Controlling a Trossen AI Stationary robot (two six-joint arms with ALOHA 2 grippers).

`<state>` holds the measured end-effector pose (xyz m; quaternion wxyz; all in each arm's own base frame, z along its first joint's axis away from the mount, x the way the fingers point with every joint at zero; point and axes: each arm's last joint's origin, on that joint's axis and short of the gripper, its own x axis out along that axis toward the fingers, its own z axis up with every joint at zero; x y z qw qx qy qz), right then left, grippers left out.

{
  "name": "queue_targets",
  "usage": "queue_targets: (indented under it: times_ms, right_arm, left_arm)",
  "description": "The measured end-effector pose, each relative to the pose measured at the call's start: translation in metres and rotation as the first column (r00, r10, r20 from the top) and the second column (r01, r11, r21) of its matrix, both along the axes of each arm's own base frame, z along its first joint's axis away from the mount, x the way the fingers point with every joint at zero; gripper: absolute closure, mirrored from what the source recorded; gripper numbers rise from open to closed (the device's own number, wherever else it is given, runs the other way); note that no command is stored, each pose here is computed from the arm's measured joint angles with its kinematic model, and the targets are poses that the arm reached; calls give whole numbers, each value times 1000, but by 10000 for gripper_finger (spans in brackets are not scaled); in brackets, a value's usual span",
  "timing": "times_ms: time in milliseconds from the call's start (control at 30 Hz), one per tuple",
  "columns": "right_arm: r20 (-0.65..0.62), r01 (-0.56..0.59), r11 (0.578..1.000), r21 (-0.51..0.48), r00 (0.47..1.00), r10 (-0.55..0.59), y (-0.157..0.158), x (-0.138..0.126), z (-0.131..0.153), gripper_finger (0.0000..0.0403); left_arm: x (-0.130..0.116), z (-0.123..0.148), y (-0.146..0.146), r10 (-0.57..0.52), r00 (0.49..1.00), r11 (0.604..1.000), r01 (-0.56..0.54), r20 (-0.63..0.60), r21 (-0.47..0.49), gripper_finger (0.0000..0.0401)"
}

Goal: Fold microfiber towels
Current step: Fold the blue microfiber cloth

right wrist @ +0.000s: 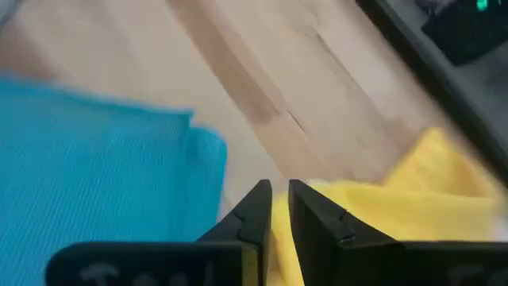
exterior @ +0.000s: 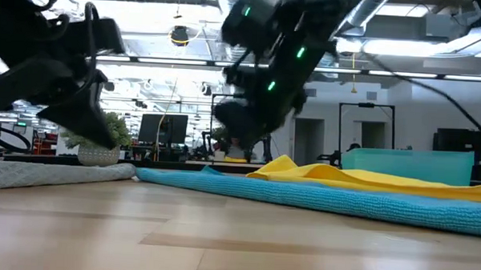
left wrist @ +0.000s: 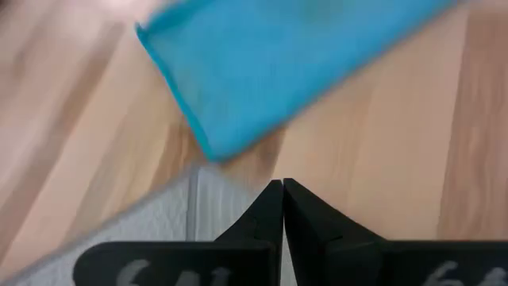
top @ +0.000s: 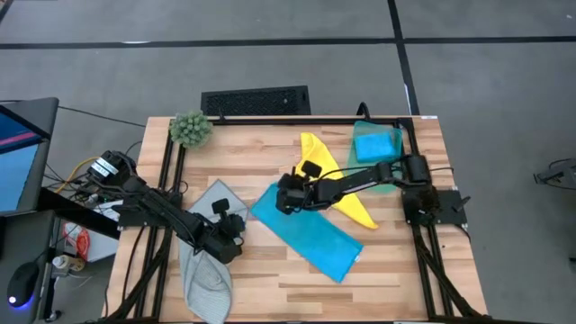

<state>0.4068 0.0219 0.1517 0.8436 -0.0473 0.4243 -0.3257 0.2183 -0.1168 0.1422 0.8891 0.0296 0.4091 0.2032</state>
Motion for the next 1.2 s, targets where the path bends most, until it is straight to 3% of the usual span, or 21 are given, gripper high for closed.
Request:
queue_targets:
  times_ms: [167, 333, 467, 700, 900, 1067, 1200]
  right_arm:
    - [-76, -155, 986, 68, 984, 160, 42, -46, 41, 333]
    - [14, -159, 967, 197, 987, 159, 99, -111, 36, 333]
    - [64, -87, 952, 294, 995, 71, 141, -161, 8, 333]
    - [74, 51, 919, 391, 993, -87, 188, -200, -37, 333]
    - [123, 74, 910, 408, 983, -135, 214, -190, -53, 333]
    - [154, 72, 883, 463, 975, -160, 229, -149, -43, 333]
    - [177, 6, 908, 420, 980, -88, 228, -109, -27, 333]
  left_arm:
    - [20, 10, -13, -100, 969, 994, 107, 226, -17, 397]
    - [43, 21, -26, -201, 877, 975, 221, 436, 6, 397]
    - [58, 13, -25, -245, 875, 966, 259, 418, 23, 397]
    - [67, 2, -24, -248, 889, 961, 277, 384, -21, 397]
    - [60, 2, -32, -256, 893, 951, 301, 370, -69, 397]
    - [50, 1, -38, -266, 910, 933, 326, 317, -154, 397]
    - [43, 1, -45, -273, 915, 928, 332, 299, -168, 397]
